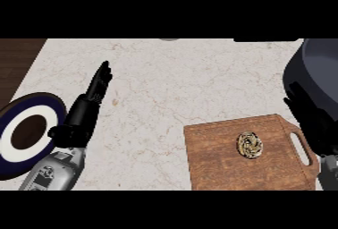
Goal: Pick the cupcake from the cutting board and place it in the pot
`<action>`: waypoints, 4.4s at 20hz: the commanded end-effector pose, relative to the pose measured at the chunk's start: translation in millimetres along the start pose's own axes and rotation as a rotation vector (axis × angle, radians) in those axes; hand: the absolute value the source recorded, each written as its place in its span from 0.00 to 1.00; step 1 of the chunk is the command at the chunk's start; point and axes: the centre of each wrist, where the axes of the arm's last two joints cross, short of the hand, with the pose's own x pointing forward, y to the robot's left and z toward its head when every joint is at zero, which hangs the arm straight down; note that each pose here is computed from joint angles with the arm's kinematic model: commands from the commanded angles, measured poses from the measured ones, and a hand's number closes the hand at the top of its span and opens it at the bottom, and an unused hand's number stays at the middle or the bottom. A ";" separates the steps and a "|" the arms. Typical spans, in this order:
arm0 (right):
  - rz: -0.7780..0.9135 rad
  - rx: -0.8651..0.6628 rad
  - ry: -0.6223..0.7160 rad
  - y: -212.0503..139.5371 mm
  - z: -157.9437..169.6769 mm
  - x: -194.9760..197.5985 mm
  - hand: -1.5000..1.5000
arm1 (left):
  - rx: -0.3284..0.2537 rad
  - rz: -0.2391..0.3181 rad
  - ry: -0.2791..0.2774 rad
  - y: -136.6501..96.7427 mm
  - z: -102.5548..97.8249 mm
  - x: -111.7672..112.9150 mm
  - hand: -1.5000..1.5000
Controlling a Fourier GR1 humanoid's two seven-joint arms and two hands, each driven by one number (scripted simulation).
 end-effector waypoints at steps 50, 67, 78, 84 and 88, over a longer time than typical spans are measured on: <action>0.609 0.622 -0.113 23.4 -26.0 -6.1 0.00 | -0.154 0.094 0.491 12.8 48.2 -92.2 0.50; 0.206 0.753 -0.039 17.4 -36.9 -76.4 0.00 | -0.170 0.104 0.482 25.0 53.8 -101.0 0.50; 0.312 0.828 -0.132 42.6 -44.1 -101.3 1.00 | -0.164 0.105 0.486 34.4 58.9 -96.2 0.50; 0.159 0.821 -0.069 40.7 -31.1 -133.4 1.00 | -0.158 0.105 0.489 13.5 41.8 -81.9 0.50; 0.074 0.791 -0.097 43.7 -24.4 -140.2 1.00 | -0.160 0.109 0.496 32.6 50.5 -96.8 0.50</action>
